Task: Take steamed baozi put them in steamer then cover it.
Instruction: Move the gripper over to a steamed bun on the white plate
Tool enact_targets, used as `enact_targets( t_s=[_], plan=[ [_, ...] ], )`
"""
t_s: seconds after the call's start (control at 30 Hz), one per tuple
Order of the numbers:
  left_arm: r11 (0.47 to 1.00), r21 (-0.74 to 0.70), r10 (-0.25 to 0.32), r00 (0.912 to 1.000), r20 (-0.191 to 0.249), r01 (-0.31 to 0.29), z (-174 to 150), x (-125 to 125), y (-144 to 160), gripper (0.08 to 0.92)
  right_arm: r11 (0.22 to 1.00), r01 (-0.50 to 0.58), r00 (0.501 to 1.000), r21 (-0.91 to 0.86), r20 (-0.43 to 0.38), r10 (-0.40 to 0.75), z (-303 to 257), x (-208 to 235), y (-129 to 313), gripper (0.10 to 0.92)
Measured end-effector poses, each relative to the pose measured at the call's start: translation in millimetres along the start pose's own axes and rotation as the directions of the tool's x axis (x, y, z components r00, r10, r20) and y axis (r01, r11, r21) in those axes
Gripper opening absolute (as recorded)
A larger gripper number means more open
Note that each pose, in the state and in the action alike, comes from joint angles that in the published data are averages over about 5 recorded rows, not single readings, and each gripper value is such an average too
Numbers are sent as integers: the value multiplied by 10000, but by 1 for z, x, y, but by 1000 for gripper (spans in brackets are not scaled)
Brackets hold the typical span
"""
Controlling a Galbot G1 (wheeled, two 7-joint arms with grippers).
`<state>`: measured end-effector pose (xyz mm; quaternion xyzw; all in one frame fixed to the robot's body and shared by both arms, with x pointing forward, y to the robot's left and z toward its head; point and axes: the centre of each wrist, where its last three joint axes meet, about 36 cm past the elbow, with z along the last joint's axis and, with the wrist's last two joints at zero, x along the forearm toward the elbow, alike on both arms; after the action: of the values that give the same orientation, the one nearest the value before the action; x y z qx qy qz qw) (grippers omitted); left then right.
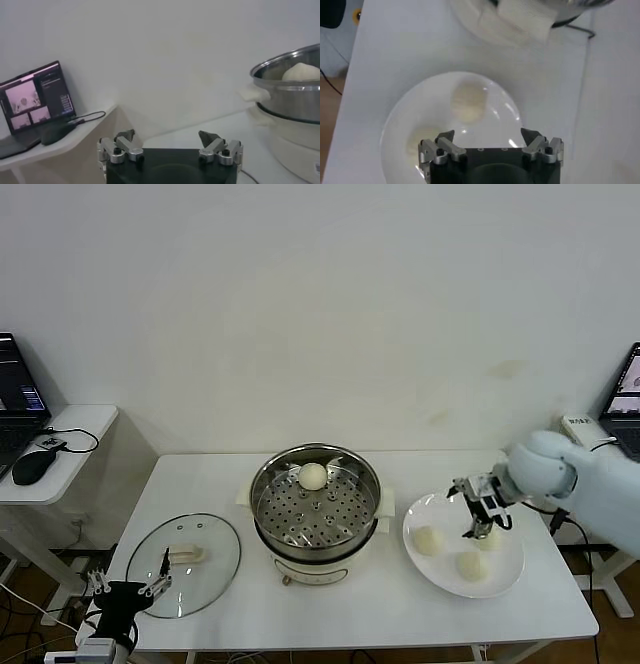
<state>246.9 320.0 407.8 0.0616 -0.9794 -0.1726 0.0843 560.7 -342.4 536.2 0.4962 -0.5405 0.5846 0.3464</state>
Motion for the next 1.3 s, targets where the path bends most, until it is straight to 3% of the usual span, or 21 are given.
enact_targets(
  t_s=[0.77,1.3],
  plan=[
    [9994,-248,-260,9995,-153,256,3,5,8,823,9994,347,9991,25,242,-347,-18,-88,-6,818],
    [9992,-217,-328,9992,-226,323,5,5,8,823,9988,476,9988,121,80,-477,-26,-97,-15,626]
  ],
)
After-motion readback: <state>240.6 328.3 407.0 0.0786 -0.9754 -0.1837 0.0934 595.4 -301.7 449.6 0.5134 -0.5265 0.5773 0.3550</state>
